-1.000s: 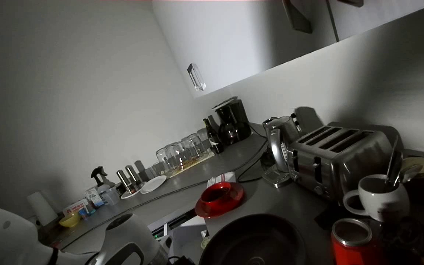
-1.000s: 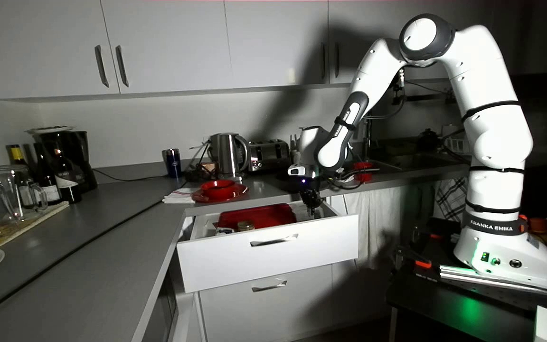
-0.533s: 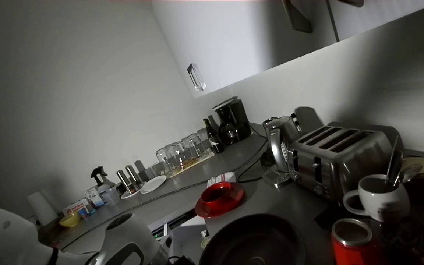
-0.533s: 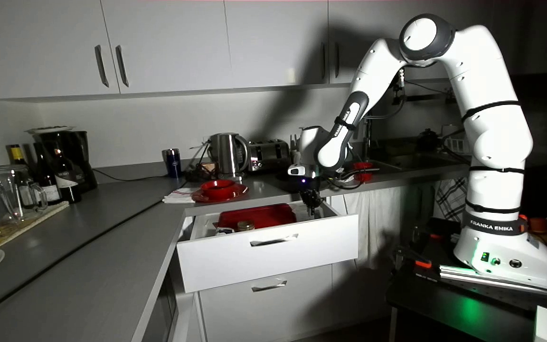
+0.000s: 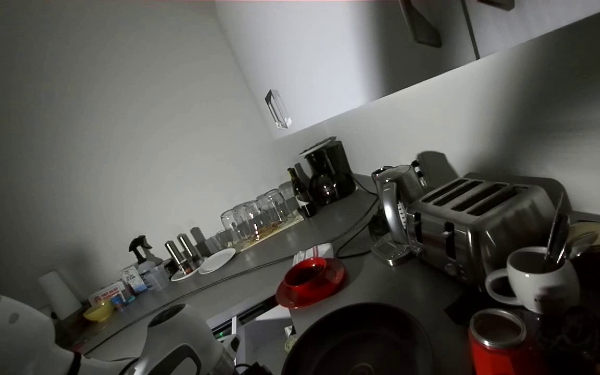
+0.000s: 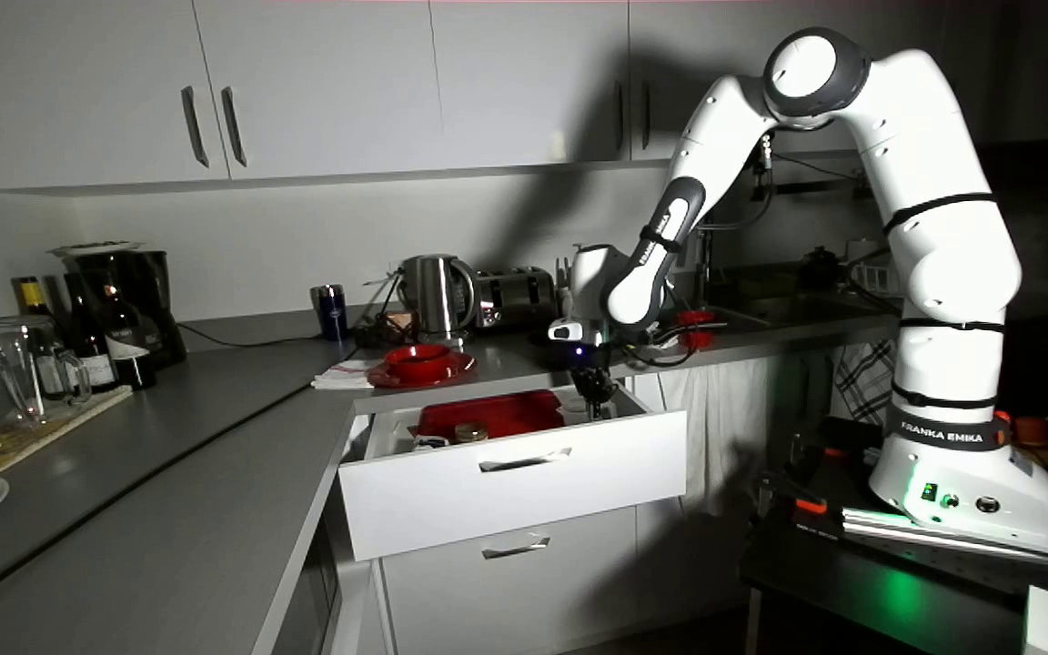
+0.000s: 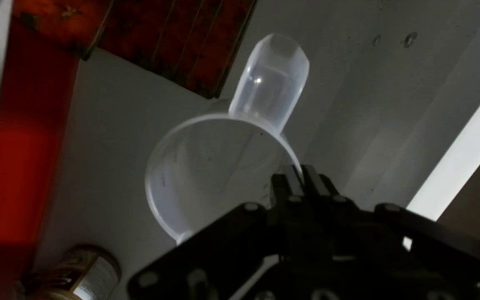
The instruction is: Put the clear jar in the open drawer
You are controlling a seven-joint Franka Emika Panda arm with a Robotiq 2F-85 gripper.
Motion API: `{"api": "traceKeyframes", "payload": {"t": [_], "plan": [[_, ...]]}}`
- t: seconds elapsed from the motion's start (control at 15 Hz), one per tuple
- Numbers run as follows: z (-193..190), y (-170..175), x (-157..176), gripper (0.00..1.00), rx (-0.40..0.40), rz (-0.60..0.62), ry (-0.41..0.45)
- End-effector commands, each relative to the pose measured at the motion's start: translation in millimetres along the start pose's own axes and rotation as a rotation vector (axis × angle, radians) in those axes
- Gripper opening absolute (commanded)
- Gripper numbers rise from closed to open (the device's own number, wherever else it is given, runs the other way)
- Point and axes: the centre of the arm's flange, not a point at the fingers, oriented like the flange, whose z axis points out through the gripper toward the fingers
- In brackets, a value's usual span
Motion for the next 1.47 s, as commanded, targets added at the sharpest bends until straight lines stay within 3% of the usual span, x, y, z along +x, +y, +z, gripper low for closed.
{"api": "traceKeyframes", "payload": {"t": [0.0,0.87,1.4], "plan": [[19.1,-8.6,23.2,0.06,-0.003,-0.036,0.0],[42.5,-24.0,57.0,0.06,-0.027,-0.078,-0.032],[45.4,-18.6,75.8,0.06,-0.023,-0.072,0.022]]}}
